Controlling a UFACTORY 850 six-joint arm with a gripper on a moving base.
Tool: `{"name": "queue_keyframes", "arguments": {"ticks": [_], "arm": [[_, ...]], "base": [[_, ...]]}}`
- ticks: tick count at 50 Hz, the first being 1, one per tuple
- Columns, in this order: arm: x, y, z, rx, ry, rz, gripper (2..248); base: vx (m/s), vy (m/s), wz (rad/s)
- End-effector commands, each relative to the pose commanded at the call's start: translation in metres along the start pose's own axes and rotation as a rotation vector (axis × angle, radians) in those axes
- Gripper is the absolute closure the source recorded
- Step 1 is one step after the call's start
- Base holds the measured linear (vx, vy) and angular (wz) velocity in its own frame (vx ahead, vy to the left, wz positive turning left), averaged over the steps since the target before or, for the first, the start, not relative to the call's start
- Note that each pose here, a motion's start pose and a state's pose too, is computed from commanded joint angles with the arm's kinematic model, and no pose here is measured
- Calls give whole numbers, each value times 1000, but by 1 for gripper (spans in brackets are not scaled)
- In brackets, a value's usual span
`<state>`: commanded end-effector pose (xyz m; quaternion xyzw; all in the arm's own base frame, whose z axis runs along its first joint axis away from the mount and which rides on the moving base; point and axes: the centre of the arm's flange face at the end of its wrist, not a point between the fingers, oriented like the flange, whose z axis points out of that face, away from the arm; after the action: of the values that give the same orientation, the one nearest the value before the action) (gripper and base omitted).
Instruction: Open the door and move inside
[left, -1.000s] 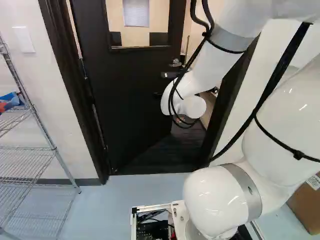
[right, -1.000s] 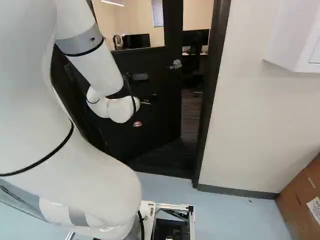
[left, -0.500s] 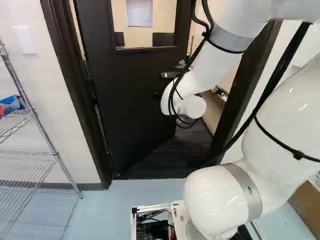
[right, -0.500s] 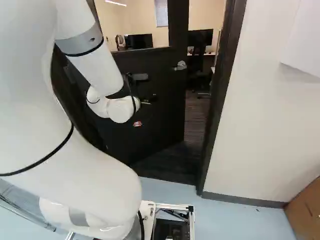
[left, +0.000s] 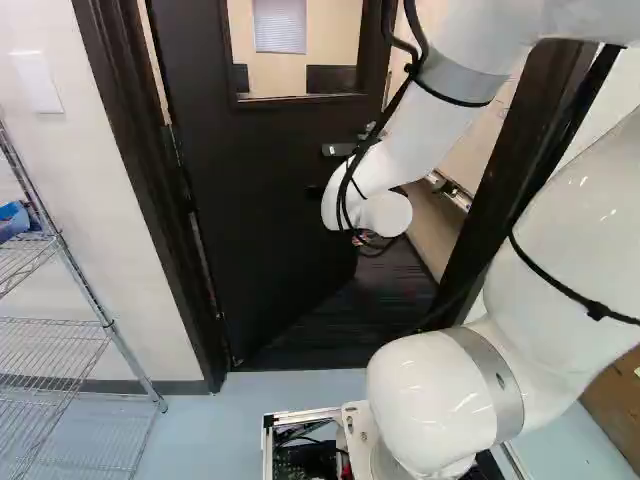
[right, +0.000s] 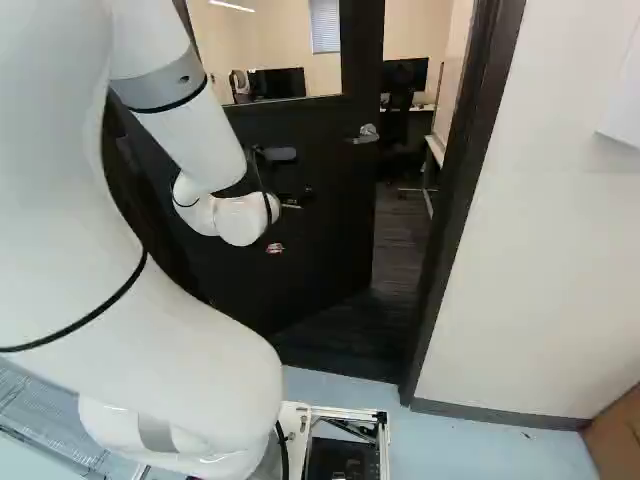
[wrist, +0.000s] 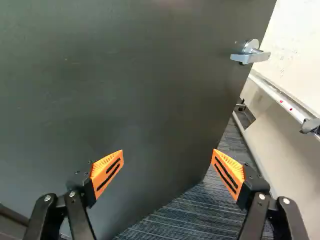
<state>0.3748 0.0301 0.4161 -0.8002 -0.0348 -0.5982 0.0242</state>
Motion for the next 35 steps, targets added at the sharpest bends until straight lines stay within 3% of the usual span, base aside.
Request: {"name": "queue_keyframes", "arguments": {"ticks": [35], "arm": [[0,0,0,0,0,0,3]], "base": [[97,43,-11]]}}
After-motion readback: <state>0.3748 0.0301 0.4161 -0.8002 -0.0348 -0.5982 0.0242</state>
